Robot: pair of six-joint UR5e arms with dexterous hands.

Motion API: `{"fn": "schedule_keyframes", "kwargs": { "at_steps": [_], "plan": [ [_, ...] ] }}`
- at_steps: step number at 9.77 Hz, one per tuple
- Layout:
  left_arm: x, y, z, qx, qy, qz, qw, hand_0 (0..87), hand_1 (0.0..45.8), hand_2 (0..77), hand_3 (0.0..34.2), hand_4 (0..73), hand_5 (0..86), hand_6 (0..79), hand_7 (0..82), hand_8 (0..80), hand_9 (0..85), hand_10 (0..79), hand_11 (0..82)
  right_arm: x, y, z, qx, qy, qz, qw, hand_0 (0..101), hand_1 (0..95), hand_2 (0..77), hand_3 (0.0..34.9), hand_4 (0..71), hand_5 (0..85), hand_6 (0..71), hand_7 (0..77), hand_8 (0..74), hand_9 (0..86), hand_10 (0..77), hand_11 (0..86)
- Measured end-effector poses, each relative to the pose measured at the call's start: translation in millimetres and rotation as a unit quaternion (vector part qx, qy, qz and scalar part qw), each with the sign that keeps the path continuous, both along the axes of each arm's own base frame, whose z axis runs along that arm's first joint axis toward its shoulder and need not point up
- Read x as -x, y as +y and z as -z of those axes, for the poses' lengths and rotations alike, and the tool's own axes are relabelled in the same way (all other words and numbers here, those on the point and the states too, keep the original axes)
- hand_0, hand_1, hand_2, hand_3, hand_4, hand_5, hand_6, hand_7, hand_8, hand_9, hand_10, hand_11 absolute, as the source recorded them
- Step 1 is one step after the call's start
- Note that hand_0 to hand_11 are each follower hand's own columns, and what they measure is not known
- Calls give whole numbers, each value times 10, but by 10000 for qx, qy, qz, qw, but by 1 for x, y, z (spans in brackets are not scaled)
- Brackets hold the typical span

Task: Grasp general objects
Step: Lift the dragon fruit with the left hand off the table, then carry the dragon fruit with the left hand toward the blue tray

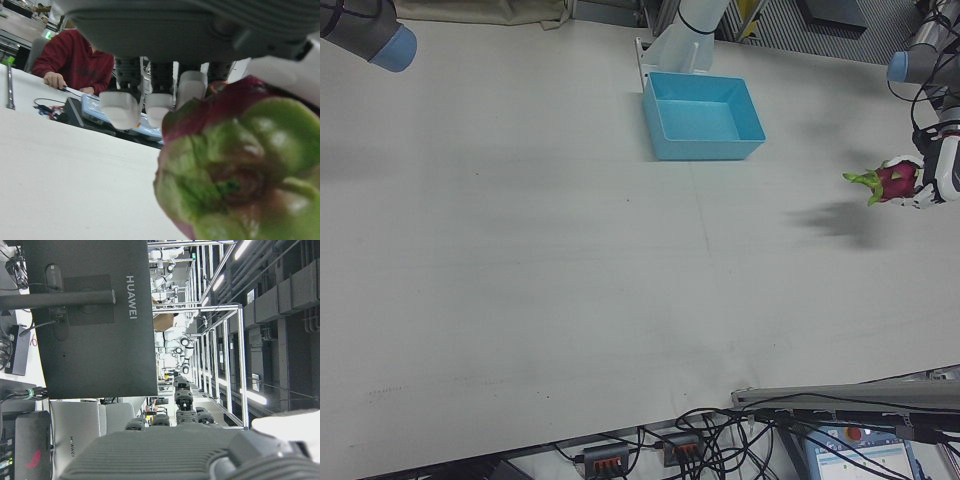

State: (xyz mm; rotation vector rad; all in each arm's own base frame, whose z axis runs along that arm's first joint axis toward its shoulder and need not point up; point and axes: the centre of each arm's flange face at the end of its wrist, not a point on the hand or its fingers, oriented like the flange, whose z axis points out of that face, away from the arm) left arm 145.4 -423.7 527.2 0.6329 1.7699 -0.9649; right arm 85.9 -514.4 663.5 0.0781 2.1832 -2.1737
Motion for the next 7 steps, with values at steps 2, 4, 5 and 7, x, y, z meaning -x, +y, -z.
{"fn": "schedule_keyframes", "kwargs": {
  "at_steps": [2, 4, 5, 7],
  "plan": [
    [-34, 13, 23, -262, 472, -648, 9964, 468, 0, 365, 0, 382, 409, 654, 769, 698, 704, 704, 704, 0, 0, 0, 0, 2, 0, 10000, 0, 60, 16, 0, 0, 0, 0, 0, 0, 11, 0, 5],
    [-88, 36, 51, -517, 922, -1256, 9864, 470, 0, 365, 0, 387, 409, 665, 758, 698, 704, 704, 704, 0, 0, 0, 0, -1, 0, 10000, 0, 60, 16, 0, 0, 0, 0, 0, 0, 11, 0, 5],
    [-112, 48, 65, -613, 1114, -1494, 9806, 472, 0, 371, 0, 387, 409, 693, 747, 698, 704, 704, 704, 0, 0, 0, 0, -1, 0, 10000, 0, 60, 16, 0, 0, 0, 0, 0, 0, 11, 0, 11],
    [-147, 68, 90, -765, 1400, -1866, 9694, 472, 0, 371, 0, 393, 409, 698, 742, 698, 704, 704, 704, 0, 0, 0, 0, -2, 0, 10000, 0, 60, 16, 0, 0, 0, 0, 0, 0, 11, 0, 11]
  ]
}}
